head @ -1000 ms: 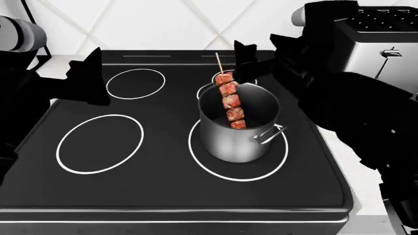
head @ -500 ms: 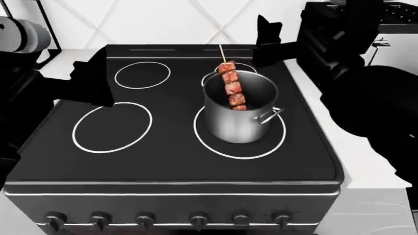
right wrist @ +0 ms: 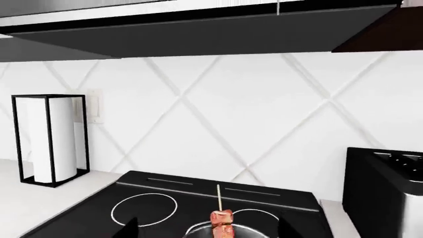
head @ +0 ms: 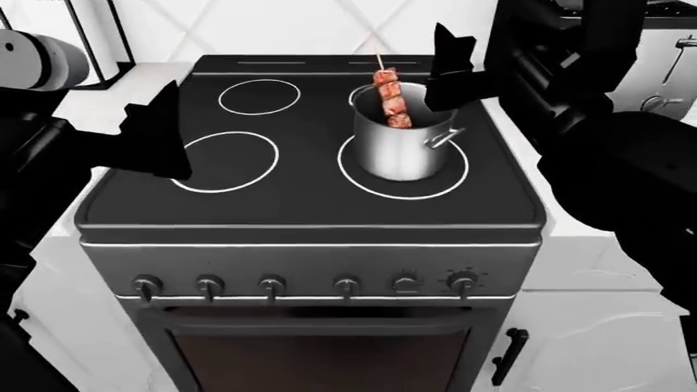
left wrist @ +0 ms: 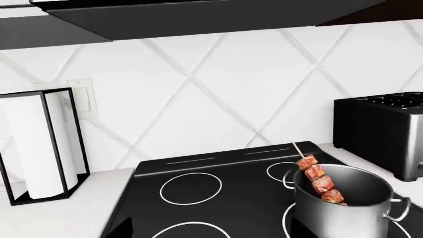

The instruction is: Frozen meat rests on a plate on the counter. Retrieve the meat and place it in a pot on a burner. Then turn the burner on.

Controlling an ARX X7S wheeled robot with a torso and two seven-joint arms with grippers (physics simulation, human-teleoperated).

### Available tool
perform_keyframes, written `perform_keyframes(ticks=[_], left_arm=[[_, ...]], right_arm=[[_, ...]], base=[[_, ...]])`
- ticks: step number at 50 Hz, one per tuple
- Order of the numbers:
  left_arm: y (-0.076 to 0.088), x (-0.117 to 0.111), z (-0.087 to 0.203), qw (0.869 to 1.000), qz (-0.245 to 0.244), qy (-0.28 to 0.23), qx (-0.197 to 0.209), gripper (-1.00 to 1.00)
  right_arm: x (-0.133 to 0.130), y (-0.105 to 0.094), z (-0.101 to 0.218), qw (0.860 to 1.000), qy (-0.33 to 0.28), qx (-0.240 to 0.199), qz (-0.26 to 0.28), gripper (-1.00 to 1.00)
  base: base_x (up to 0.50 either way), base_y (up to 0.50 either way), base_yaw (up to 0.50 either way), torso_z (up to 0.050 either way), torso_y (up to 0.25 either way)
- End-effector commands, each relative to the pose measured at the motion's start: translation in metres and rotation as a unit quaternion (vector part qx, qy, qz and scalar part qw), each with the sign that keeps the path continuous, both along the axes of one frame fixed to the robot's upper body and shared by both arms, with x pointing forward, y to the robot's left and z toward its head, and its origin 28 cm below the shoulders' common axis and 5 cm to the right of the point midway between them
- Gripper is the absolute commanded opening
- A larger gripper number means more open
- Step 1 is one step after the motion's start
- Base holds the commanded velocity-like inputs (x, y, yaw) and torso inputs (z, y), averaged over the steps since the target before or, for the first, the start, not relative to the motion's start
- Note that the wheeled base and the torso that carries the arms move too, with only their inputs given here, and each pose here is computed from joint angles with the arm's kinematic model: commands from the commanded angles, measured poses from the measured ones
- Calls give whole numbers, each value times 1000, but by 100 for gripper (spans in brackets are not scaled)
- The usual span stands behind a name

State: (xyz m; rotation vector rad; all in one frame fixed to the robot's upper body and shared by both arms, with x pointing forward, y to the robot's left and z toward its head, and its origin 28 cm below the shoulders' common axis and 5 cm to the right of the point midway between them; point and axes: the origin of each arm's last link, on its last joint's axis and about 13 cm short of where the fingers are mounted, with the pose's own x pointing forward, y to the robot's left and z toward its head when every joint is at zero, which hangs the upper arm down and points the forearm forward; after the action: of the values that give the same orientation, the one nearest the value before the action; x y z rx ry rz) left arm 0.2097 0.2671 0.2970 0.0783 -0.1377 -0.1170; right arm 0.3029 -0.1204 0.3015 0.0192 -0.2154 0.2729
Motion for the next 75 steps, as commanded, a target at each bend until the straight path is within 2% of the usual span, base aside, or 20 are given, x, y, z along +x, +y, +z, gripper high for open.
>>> perform_keyframes(ticks=[1, 20, 27, 33, 38, 40, 54, 75], left_arm=[[0, 2, -1, 1000, 1, 2, 2, 100], [-3, 2, -1, 1000, -1, 4, 2, 100], [-3, 3, -3, 1000, 6, -21, 0, 100], [-1, 1, -4, 999, -12, -38, -15, 100], [-2, 0, -9, 999, -18, -41, -5, 100], [-2, 0, -12, 999, -16, -39, 11, 100], [-1, 0, -15, 999, -18, -31, 2, 100], [-1, -2, -13, 999, -17, -36, 7, 100]], right_arm=[[1, -2, -1, 1000, 0, 4, -3, 100], [1, -6, -1, 1000, -8, 16, -1, 100], [0, -4, -2, 1000, -1, 5, 3, 100], [-1, 0, -1, 1000, -1, 1, 2, 100], [-1, 2, 0, 1000, -2, 3, 0, 100], [-1, 2, 0, 1000, -3, 4, 0, 100], [-4, 1, 2, 999, -15, 20, -24, 100], [-8, 3, 3, 999, -36, 10, -6, 100]], base=[[-332, 0, 0, 0, 0], [-73, -450, 0, 0, 0], [17, -9, 0, 0, 0], [0, 0, 0, 0, 0], [0, 0, 0, 0, 0], [0, 0, 0, -42, 0], [0, 0, 0, -50, 0], [0, 0, 0, -50, 0]])
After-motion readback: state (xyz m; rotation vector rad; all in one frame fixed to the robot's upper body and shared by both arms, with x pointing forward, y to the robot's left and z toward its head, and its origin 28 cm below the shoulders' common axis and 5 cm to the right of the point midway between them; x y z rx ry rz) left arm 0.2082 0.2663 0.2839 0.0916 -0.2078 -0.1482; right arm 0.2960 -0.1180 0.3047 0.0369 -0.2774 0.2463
